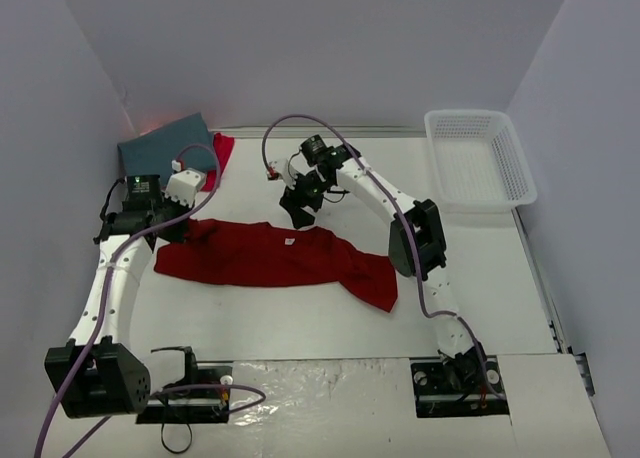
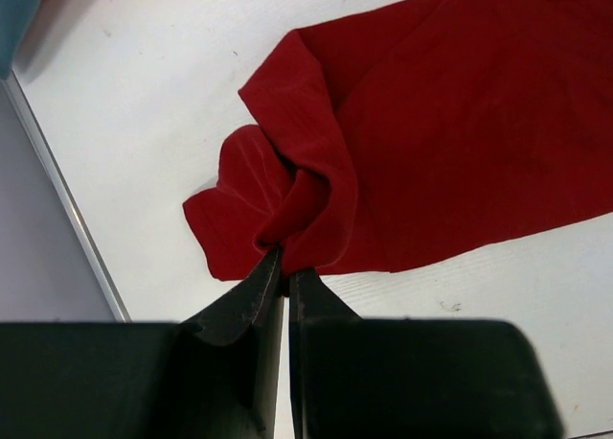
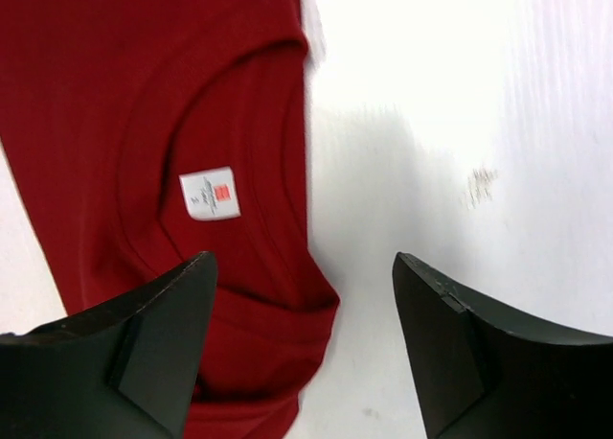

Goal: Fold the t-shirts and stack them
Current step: Flatten out the tshirt

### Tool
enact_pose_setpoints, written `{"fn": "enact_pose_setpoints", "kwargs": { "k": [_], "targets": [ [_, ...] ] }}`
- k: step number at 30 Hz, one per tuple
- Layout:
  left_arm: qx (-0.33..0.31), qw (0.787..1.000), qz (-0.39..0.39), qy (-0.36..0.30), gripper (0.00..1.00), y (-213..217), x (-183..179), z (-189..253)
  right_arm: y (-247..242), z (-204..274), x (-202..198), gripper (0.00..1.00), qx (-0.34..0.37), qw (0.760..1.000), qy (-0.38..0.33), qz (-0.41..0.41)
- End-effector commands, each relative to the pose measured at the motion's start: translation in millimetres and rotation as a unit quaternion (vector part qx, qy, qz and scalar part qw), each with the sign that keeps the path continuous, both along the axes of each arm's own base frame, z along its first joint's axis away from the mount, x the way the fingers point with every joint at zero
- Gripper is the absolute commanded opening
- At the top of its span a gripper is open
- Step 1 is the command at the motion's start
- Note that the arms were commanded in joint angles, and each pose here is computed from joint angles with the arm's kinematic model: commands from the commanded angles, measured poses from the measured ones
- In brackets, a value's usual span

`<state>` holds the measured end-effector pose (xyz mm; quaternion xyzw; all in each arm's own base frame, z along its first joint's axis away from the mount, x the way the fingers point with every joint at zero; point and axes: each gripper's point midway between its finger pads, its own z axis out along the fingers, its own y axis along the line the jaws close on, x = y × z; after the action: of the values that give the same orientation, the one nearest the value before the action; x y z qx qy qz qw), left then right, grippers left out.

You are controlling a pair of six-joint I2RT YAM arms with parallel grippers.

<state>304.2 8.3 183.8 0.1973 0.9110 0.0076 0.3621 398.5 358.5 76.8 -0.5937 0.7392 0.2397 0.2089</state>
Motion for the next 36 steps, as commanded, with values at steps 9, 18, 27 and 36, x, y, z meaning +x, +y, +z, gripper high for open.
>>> {"fn": "enact_pose_setpoints", "kwargs": {
  "k": [9,18,27,36],
  "targets": [
    [0.007,1.0,0.025,-0.017,0.02,9.0,0.5,6.9,67.0,-0.5,-18.5,0.76,0.13,0.984,0.053,0.11],
    [0.01,0.999,0.034,-0.009,0.02,14.0,-1.4,-0.4,96.9,-19.9,-32.7,0.77,0.136,0.98,0.063,0.134],
    [0.008,0.999,0.032,-0.001,0.02,14.3,-0.1,-6.7,113.1,-26.6,-36.5,0.72,0.143,0.979,0.068,0.132],
    [0.007,0.999,0.032,0.001,0.02,14.3,-1.9,-9.3,115.5,-31.6,-25.9,0.51,0.137,0.983,0.057,0.111]
  ]
}}
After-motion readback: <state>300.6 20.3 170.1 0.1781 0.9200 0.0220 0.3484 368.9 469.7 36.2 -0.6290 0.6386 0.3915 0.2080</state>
